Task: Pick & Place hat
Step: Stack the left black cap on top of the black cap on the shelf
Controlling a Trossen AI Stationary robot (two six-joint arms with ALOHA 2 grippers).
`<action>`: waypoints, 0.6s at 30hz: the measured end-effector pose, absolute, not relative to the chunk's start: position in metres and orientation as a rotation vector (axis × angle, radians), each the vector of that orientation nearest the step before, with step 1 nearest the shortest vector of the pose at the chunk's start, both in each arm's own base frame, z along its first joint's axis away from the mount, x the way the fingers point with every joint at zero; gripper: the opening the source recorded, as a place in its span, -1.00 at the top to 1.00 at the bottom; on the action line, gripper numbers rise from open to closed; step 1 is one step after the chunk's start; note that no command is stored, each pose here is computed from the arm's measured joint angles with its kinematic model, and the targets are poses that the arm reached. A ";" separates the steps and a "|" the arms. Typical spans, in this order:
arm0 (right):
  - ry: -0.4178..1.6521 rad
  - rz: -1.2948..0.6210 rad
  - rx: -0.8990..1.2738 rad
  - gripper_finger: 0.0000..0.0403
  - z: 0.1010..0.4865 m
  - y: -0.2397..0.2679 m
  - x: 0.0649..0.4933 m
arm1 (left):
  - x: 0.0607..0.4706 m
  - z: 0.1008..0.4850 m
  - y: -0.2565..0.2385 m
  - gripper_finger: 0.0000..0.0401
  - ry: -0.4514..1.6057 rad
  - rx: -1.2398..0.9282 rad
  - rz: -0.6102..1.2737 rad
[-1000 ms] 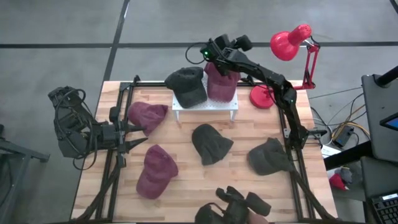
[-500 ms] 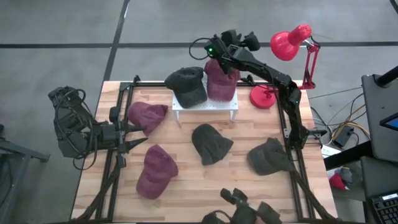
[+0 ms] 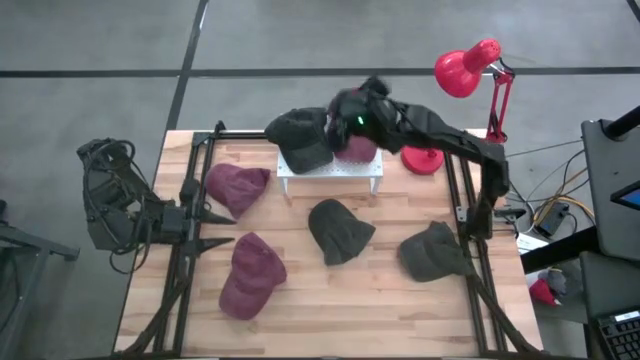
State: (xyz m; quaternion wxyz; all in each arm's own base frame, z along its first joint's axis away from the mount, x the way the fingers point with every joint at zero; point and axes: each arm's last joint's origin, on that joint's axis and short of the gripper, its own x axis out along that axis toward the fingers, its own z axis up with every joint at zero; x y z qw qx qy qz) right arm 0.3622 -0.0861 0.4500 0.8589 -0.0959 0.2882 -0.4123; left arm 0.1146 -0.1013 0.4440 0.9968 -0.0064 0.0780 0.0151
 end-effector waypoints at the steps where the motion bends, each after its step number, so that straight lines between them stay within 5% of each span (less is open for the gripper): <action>1: 0.589 -0.753 -0.182 -0.43 0.454 -0.072 0.362 | 0.115 0.444 -0.101 0.24 0.158 -0.018 0.025; 5: 0.522 -0.554 -0.149 -0.41 0.468 -0.026 0.354 | 0.117 0.442 -0.104 0.24 0.178 -0.013 0.024; 18: 0.266 -0.376 -0.007 -0.47 0.497 0.048 0.343 | 0.140 0.421 -0.131 0.24 0.256 -0.032 0.054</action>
